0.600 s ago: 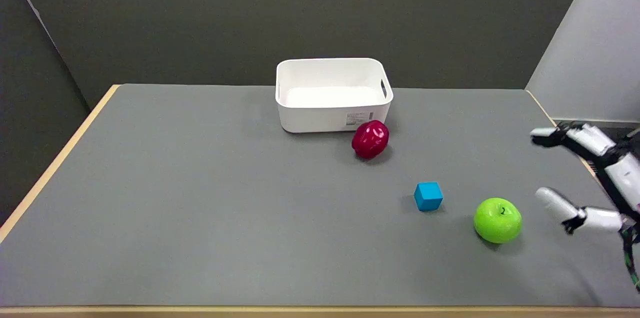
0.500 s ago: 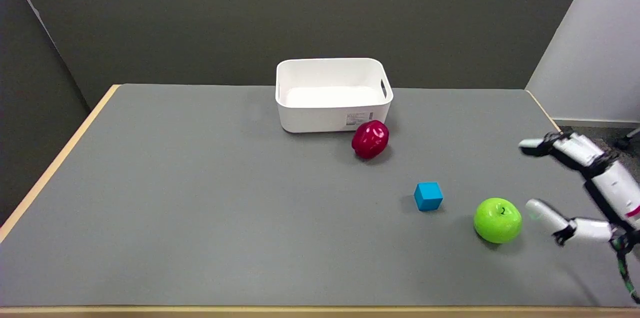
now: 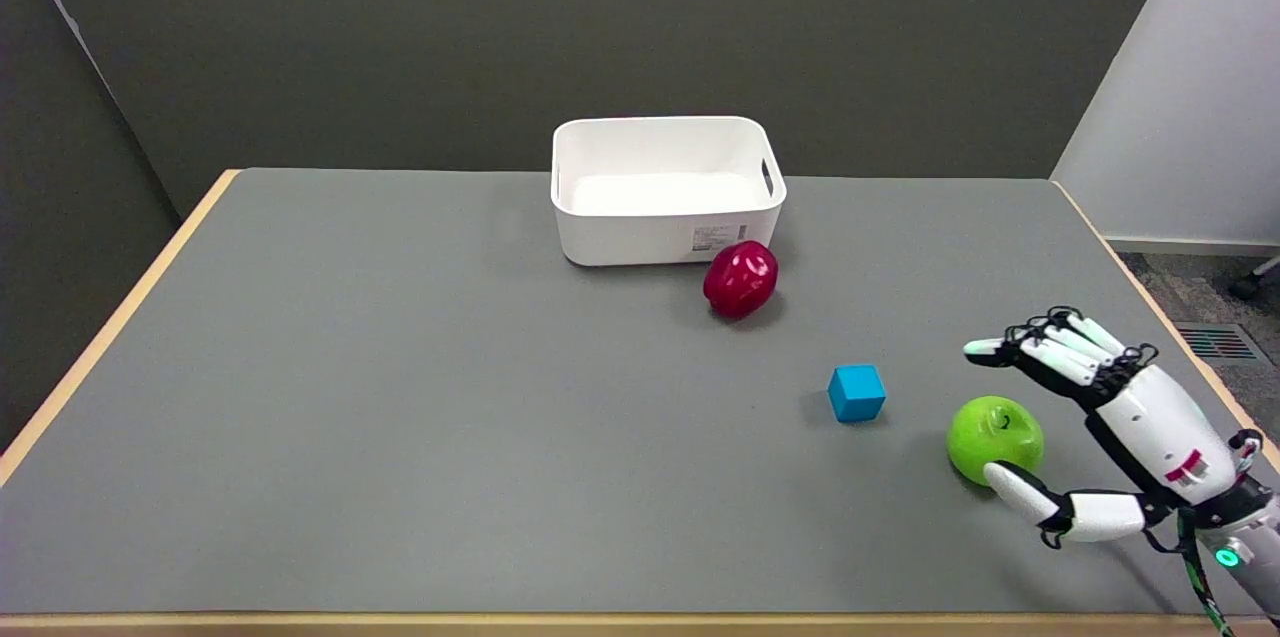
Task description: Pick up the green apple.
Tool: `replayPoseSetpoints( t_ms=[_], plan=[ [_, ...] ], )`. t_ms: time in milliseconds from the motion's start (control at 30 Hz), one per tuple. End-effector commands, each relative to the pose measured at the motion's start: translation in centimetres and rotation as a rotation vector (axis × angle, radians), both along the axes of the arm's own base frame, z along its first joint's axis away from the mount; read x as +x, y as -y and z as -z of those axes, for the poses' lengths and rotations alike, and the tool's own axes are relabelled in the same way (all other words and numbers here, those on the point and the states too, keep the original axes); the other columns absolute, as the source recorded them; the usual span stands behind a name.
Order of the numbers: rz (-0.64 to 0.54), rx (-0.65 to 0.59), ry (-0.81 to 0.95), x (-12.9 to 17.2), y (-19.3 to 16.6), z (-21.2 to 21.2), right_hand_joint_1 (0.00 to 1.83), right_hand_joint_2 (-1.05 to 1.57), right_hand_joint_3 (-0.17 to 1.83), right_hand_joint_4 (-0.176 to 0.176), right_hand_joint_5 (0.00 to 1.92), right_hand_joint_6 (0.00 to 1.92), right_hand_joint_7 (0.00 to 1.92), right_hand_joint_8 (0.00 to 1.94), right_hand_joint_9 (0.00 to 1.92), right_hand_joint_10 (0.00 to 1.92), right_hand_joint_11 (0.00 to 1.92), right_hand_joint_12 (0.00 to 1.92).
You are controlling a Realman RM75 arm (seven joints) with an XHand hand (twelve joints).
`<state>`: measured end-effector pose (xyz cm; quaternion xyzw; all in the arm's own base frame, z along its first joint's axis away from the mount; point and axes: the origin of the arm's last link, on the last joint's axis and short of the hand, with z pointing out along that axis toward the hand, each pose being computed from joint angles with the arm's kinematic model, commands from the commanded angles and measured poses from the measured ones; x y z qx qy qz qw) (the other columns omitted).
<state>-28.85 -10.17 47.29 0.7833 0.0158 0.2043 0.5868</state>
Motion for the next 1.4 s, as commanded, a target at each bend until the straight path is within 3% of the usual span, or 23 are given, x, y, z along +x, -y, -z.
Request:
replayPoseSetpoints(
  t_ms=[33, 367, 767, 1233, 1400],
  plan=[
    [0.058, -0.016, -0.09, -0.6, 3.3, 0.4, 0.4, 0.62, 0.82, 0.041, 0.35, 0.65, 0.51, 0.58, 0.35, 1.02, 0.16, 1.38],
    [0.142, -0.075, -0.047, -1.6, 3.8, -0.5, 0.4, 0.62, 0.82, 0.042, 0.35, 0.65, 0.51, 0.58, 0.34, 1.01, 0.16, 1.38],
    [0.194, -0.14, 0.01, -3.2, 1.5, -0.4, 0.4, 0.62, 0.82, 0.041, 0.35, 0.64, 0.5, 0.57, 0.34, 1.01, 0.16, 1.37],
    [0.235, -0.14, 0.01, -4.2, 0.7, -0.4, 0.4, 0.62, 0.82, 0.04, 0.35, 0.63, 0.49, 0.55, 0.33, 1.0, 0.15, 1.36],
    [0.239, -0.13, 0.002, -4.2, 0.8, -0.3, 0.52, 0.63, 0.85, 0.04, 0.35, 0.63, 0.49, 0.55, 0.33, 0.99, 0.16, 1.37]
  ],
)
